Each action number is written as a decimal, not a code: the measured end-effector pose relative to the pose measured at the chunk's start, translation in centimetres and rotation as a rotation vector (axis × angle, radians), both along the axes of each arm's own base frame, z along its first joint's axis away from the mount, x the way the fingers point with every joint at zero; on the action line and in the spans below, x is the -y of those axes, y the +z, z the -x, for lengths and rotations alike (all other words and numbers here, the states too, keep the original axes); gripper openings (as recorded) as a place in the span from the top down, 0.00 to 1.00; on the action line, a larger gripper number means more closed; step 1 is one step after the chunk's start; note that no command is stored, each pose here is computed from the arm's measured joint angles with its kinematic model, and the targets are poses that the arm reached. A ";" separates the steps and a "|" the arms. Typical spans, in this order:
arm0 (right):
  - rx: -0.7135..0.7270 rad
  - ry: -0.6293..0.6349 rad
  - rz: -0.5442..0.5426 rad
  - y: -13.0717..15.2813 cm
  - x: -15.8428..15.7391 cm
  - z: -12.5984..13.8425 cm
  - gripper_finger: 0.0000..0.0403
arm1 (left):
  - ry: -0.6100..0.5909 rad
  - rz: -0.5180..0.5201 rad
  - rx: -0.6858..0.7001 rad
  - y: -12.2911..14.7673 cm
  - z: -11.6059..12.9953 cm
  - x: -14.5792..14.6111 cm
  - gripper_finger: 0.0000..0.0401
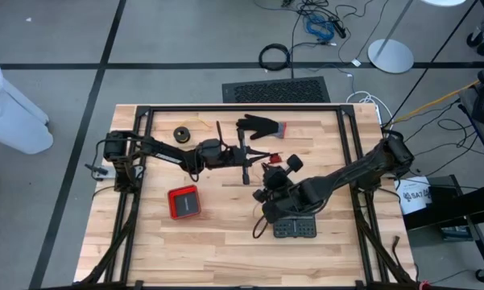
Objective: Coil cords
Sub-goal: Coil the red wire onto the spool
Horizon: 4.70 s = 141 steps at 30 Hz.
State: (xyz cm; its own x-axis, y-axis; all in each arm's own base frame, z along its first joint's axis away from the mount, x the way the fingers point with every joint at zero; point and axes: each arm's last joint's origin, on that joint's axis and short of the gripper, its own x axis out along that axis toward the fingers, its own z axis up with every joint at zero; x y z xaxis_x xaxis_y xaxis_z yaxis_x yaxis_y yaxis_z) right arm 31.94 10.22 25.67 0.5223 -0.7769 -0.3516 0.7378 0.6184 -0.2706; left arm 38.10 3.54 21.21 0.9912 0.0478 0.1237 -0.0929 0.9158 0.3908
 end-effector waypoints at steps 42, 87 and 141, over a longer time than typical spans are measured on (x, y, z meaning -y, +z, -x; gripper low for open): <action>-0.234 -0.109 0.025 -3.8 -0.1 6.3 0.95 | -0.329 0.190 0.118 1.4 0.4 0.7 1.00; 0.066 0.215 0.050 -6.5 -8.0 9.3 0.97 | -0.595 0.377 0.268 3.6 1.6 0.2 1.00; 0.064 0.209 -0.058 -4.5 -8.7 8.1 1.00 | -0.625 0.370 0.203 3.2 1.4 0.3 1.00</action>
State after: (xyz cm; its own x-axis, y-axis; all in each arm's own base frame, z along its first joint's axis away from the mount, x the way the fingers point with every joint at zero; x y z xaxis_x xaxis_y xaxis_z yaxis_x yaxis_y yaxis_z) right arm 23.85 18.92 21.21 0.6926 -0.6288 -0.3535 0.6065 0.7729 -0.1865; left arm 36.68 3.26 24.37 0.8066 -0.4425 0.3918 0.4500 0.8896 0.0782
